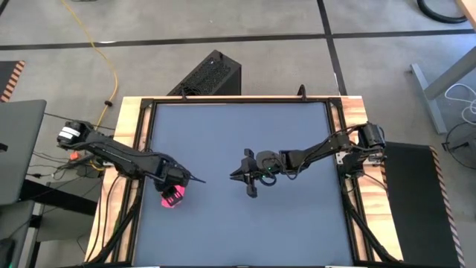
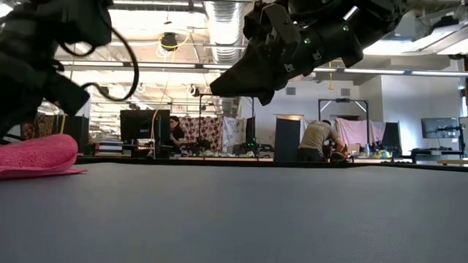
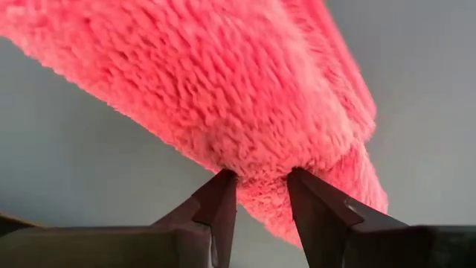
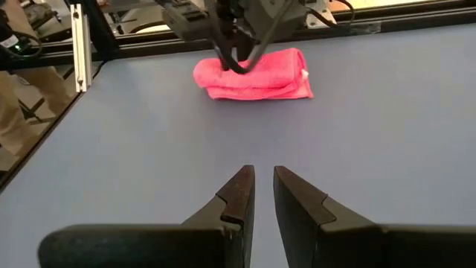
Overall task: Roll towel
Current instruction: Move the light red towel to the middle left of the table, then return to Home Position
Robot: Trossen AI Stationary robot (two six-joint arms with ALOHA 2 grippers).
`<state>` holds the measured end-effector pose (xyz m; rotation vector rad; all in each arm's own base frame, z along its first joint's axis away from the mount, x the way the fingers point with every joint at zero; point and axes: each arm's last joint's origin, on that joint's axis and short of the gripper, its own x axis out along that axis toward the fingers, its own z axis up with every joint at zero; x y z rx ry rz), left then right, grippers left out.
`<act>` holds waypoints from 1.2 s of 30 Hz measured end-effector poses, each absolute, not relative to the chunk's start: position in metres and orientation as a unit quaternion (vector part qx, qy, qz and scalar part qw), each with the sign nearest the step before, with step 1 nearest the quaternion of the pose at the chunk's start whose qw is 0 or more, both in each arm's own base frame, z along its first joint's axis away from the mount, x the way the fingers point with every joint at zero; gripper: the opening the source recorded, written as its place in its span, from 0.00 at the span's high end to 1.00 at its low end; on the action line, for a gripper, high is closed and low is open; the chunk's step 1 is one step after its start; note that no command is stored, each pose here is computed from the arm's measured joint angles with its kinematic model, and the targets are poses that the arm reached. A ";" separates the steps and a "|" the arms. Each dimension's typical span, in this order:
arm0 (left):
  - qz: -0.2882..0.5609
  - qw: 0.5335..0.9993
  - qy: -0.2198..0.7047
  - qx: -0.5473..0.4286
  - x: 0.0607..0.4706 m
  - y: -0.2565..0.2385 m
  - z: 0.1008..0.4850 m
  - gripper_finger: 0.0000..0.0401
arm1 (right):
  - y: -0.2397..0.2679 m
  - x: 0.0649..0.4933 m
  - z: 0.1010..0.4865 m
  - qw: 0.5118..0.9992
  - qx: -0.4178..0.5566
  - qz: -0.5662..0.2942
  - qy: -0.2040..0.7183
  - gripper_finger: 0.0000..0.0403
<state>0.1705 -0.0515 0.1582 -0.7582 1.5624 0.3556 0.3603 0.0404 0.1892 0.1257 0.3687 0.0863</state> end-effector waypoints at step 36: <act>0.091 0.993 0.080 0.005 0.222 -0.012 0.291 0.72 | 0.019 0.288 0.242 0.988 0.044 0.018 0.148 0.80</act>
